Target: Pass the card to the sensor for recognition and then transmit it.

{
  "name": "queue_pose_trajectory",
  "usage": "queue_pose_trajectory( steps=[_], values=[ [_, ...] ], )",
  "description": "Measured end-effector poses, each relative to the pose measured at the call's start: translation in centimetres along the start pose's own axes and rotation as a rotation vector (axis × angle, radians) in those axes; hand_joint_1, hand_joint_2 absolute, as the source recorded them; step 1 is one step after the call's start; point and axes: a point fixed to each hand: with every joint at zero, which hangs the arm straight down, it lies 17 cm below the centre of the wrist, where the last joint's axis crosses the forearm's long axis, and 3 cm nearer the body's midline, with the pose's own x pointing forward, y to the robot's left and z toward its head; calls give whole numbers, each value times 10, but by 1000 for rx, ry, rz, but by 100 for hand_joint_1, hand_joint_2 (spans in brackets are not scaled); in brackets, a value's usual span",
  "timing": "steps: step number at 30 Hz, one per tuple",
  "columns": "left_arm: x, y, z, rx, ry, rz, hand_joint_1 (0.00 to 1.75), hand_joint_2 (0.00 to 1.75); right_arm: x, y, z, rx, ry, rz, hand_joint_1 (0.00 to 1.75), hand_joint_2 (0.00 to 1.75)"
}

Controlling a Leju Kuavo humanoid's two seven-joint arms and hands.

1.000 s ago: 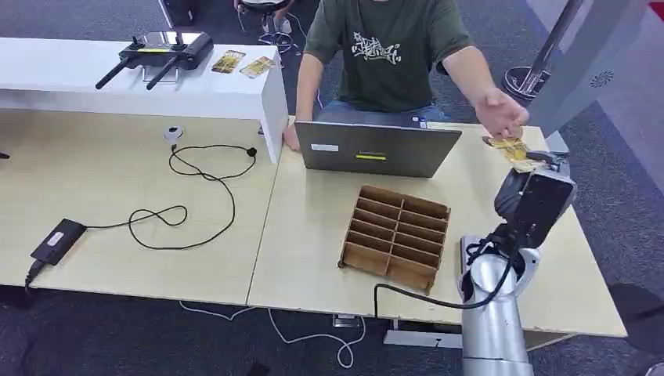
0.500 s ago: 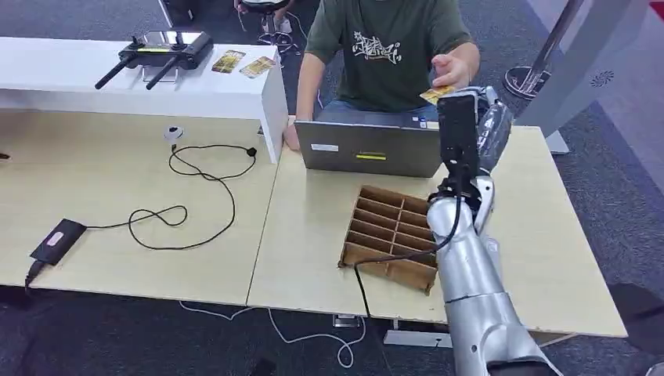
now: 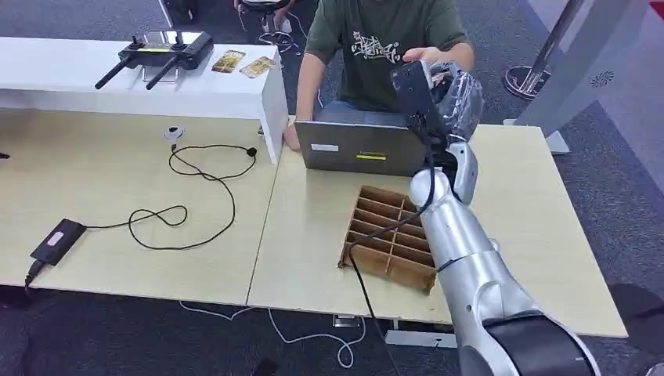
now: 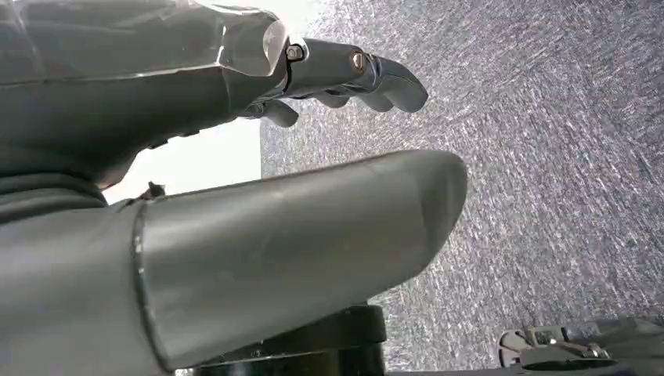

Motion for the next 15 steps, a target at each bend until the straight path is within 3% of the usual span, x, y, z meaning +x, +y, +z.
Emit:
queue_pose_trajectory(
  steps=[15],
  values=[
    [1,1,0,6,-7,-12,0,0,-8,17,3,45,33,19,169,175]
  ],
)
